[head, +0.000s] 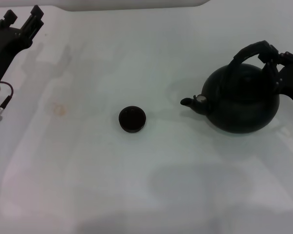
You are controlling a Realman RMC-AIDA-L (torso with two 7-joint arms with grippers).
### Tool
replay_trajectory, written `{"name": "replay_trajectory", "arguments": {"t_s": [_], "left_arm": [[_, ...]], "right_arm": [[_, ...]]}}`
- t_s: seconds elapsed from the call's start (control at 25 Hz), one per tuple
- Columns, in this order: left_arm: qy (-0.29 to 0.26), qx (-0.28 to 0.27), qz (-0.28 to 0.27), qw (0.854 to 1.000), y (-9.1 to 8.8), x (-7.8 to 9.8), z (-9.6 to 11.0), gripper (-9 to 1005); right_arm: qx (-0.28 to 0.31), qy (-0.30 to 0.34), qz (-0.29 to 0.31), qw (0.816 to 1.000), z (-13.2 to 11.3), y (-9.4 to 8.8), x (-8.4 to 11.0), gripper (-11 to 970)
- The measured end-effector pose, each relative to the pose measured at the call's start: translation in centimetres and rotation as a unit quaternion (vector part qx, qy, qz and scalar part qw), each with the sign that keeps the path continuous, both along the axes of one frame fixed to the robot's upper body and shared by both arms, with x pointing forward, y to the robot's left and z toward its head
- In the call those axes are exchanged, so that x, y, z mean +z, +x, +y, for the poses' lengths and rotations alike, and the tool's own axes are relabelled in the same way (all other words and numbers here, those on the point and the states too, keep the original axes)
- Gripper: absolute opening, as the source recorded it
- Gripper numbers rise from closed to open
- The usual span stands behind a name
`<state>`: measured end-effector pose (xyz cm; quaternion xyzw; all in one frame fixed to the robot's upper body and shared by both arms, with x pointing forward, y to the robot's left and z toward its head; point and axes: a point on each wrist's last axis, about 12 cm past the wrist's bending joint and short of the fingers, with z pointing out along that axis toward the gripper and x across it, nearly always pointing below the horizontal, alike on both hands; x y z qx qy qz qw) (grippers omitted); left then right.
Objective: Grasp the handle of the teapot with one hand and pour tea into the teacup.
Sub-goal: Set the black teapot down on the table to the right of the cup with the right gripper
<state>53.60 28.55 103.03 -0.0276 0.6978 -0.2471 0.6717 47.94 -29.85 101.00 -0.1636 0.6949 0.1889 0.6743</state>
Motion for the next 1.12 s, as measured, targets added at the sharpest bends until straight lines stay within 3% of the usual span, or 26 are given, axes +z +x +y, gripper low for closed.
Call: {"name": "replay_trajectory", "arguments": {"t_s": [1.12], "left_arm": [[0.001,0.005,0.008,1.0,-0.18,-0.33,0.24,818]], "right_arm": [[0.001,0.007,0.029,1.0,0.39,0.06,-0.57,178]]}}
